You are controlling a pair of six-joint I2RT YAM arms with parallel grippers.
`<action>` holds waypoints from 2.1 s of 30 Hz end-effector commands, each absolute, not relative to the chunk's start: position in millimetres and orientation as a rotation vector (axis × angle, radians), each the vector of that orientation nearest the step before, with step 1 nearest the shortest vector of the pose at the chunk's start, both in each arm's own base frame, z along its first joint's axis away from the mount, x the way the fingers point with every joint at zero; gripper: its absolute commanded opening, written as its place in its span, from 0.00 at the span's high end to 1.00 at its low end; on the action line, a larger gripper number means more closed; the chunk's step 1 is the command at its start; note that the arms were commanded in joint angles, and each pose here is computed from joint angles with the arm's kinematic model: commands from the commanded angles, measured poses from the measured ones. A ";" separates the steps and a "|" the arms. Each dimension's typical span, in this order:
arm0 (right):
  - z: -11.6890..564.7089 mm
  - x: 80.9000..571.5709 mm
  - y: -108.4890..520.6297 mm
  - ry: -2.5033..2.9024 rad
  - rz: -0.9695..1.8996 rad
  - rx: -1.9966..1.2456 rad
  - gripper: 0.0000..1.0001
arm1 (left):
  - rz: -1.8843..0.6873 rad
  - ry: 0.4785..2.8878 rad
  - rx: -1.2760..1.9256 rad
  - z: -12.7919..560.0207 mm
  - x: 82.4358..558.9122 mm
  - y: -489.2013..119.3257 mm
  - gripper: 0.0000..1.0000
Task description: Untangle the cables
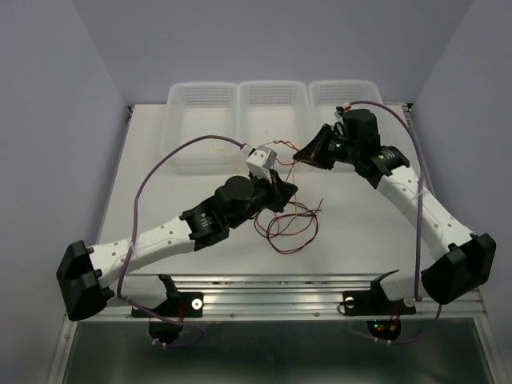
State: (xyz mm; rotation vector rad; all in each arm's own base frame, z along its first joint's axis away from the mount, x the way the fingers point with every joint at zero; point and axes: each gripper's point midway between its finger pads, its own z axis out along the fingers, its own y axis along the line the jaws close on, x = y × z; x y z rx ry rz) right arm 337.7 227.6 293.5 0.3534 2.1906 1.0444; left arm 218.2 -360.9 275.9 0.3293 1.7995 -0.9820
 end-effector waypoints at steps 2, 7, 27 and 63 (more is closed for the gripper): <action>279.0 359.2 225.7 2.187 0.964 0.276 0.99 | -1.295 1.622 0.421 339.9 166.9 -357.2 1.00; 285.6 351.4 231.1 2.178 1.002 0.179 0.74 | -1.298 1.659 0.343 338.7 174.9 -348.6 1.00; 294.1 240.7 211.0 2.015 1.089 -0.230 0.27 | -1.229 1.806 0.076 306.3 239.5 -327.4 1.00; 214.4 248.6 232.5 2.221 0.882 -0.247 0.99 | -0.960 1.848 -0.188 303.1 295.8 -278.3 1.00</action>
